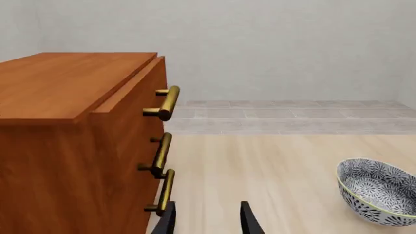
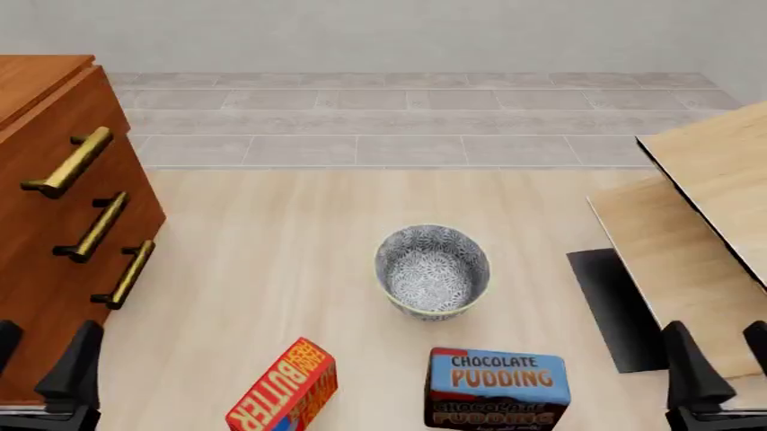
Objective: Close the top drawer of the cabinet and put the bowl on top of it.
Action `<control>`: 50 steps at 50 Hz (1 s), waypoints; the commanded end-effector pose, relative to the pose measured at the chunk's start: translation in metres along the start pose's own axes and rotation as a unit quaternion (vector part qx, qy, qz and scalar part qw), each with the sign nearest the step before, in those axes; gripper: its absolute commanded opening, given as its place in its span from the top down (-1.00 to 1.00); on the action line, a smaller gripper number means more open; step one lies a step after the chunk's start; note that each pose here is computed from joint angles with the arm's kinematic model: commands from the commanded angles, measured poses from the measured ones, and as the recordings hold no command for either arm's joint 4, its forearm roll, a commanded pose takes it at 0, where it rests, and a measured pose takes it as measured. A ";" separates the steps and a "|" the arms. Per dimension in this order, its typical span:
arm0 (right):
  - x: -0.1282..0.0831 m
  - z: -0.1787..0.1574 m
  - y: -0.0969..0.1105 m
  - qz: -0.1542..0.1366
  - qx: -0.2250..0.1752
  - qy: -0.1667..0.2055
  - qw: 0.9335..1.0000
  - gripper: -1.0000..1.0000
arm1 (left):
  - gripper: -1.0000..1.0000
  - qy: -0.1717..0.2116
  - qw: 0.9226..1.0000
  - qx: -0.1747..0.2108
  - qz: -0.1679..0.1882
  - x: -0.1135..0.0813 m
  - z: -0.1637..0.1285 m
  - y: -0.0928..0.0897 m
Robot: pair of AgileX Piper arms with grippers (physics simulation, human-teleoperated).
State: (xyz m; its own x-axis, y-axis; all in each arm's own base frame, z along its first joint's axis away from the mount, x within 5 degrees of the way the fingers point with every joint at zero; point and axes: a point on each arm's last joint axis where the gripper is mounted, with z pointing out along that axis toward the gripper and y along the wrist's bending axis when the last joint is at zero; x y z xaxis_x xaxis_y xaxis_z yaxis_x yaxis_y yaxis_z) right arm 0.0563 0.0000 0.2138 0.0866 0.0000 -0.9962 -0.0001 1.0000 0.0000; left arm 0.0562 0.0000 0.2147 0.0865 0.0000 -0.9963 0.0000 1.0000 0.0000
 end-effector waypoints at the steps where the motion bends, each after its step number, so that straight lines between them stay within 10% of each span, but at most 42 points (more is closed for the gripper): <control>1: 0.000 0.000 0.000 0.000 0.000 0.000 1.000 -1.00 | -1.00 0.000 1.000 0.000 0.000 0.000 0.000 0.000; 30: 0.000 0.001 0.000 0.000 0.000 0.001 1.000 -1.00 | -1.00 0.005 1.000 -0.010 -0.014 0.001 0.000 0.001; 50: 0.000 0.001 0.000 0.000 0.000 0.001 1.000 -1.00 | -1.00 0.015 0.999 -0.005 -0.029 -0.058 0.032 0.001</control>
State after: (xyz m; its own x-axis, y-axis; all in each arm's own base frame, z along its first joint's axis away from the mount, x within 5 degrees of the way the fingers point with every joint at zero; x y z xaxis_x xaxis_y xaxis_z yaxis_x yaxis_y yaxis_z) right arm 0.0578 0.0000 0.2139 0.0850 -0.0005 -0.9964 0.0001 1.0000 -0.0005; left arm 0.0705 0.0014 0.2528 0.0732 -0.0398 -0.9965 -0.0164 0.9990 -0.0411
